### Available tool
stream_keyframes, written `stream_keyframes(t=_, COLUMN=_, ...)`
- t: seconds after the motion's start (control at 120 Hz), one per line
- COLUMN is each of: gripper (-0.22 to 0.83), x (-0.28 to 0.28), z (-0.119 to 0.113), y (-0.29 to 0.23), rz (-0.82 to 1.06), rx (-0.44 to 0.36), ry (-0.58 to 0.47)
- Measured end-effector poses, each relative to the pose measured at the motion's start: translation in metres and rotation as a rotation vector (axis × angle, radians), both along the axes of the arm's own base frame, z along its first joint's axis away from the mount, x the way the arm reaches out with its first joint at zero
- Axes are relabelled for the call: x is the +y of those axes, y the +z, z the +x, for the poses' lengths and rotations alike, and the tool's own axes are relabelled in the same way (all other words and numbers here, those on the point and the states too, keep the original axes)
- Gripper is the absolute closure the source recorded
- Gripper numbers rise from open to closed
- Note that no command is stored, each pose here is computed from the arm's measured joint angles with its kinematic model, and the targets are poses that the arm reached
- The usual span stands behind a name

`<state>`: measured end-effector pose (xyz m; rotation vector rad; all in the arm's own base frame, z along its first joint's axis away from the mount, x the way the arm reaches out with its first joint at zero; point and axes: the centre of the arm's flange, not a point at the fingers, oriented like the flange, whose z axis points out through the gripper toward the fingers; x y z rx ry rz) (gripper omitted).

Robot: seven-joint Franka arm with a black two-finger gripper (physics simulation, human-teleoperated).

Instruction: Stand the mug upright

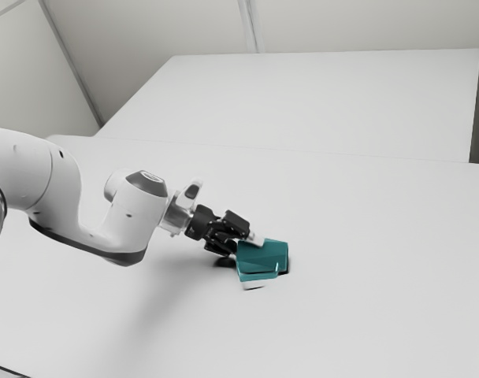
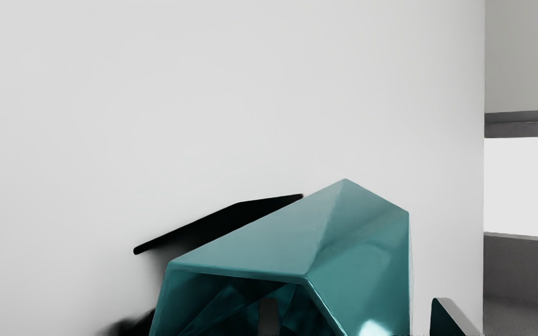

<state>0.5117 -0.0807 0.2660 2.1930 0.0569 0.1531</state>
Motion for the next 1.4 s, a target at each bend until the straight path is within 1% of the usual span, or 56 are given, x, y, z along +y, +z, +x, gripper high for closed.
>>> stream_keyframes(t=0.092, gripper=0.42, x=0.0, z=-0.001, y=-0.002, rz=-0.006, rx=-0.01, ry=-0.015)
stream_keyframes(t=0.208, gripper=0.52, x=-0.002, z=-0.001, y=0.0, rz=-0.012, rx=-0.03, ry=-0.035)
stream_keyframes(t=0.458, gripper=0.67, x=-0.008, z=0.001, y=0.006, rz=-0.031, rx=-0.078, ry=-0.073)
stream_keyframes(t=0.7, gripper=0.74, x=-0.019, z=0.003, y=0.016, rz=-0.04, rx=-0.132, ry=-0.108)
stream_keyframes(t=0.875, gripper=0.76, x=-0.021, z=0.007, y=0.044, rz=-0.007, rx=-0.208, ry=-0.154)
stream_keyframes(t=1.0, gripper=0.77, x=-0.008, z=0.007, y=0.06, rz=0.12, rx=-0.237, ry=-0.244)
stream_keyframes(t=1.117, gripper=0.77, x=0.006, z=0.005, y=0.079, rz=0.368, rx=-0.254, ry=-0.403)
stream_keyframes(t=1.225, gripper=0.77, x=0.015, z=0.006, y=0.087, rz=0.588, rx=-0.25, ry=-0.509)
stream_keyframes(t=1.317, gripper=0.77, x=0.021, z=0.008, y=0.096, rz=0.727, rx=-0.251, ry=-0.543)
stream_keyframes(t=1.4, gripper=0.78, x=0.025, z=0.01, y=0.1, rz=0.821, rx=-0.243, ry=-0.545)
